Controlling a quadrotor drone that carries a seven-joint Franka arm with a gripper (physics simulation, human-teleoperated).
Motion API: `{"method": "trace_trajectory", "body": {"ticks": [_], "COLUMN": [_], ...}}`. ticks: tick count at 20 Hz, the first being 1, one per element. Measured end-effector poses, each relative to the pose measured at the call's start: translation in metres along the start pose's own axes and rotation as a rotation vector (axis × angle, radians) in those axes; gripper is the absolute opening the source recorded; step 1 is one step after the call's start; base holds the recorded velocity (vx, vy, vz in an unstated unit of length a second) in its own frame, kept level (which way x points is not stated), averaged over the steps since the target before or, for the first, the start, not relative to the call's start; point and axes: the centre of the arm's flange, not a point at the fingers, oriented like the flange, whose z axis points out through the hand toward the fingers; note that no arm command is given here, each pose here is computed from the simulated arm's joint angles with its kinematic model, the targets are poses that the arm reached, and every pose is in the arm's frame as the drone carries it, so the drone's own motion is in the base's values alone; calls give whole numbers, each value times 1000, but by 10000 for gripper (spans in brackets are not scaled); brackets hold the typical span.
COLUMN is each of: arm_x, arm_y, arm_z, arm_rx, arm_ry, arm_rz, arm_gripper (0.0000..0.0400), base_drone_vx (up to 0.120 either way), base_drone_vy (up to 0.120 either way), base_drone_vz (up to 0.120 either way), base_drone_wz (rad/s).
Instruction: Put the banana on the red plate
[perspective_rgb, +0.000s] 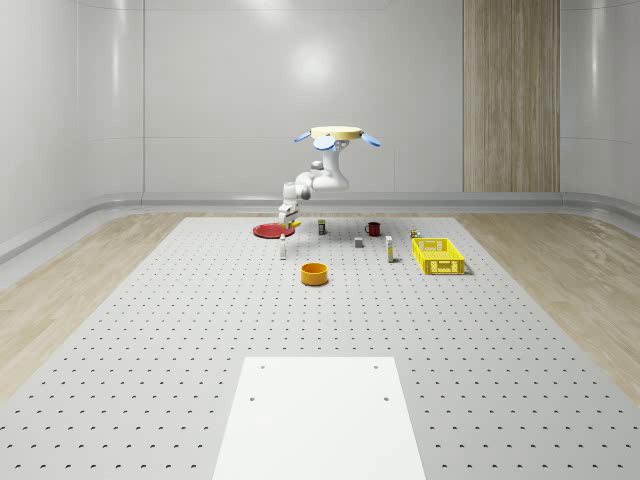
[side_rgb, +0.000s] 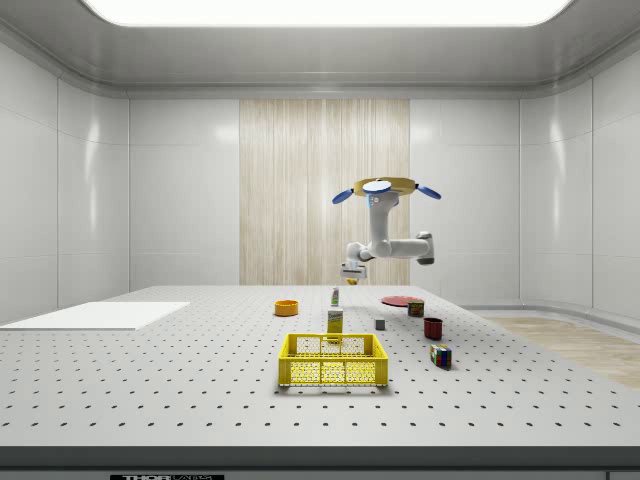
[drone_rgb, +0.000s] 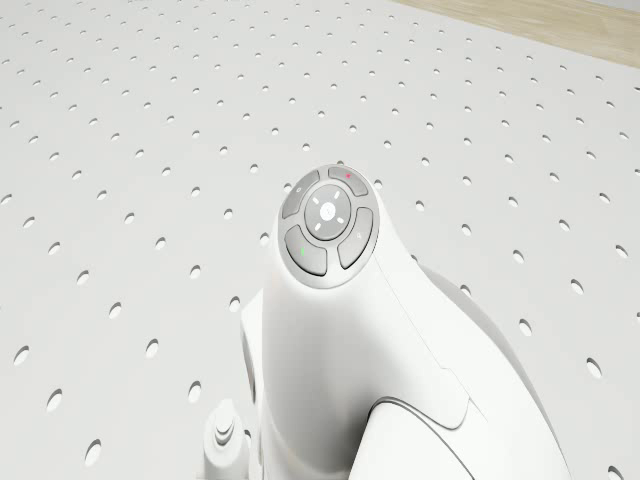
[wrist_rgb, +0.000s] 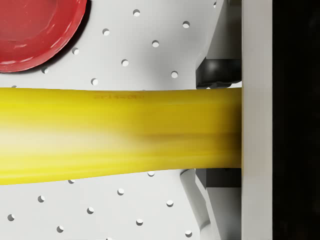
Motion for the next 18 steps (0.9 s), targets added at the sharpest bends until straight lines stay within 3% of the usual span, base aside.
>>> {"method": "trace_trajectory", "body": {"ticks": [18], "arm_x": [0], "arm_y": [0], "arm_z": [0], "arm_rx": [4], "arm_ry": [4], "arm_rz": [-540], "arm_gripper": [193], "base_drone_vx": [0], "base_drone_vy": [0], "base_drone_vz": [0], "base_drone_wz": [-300]}}
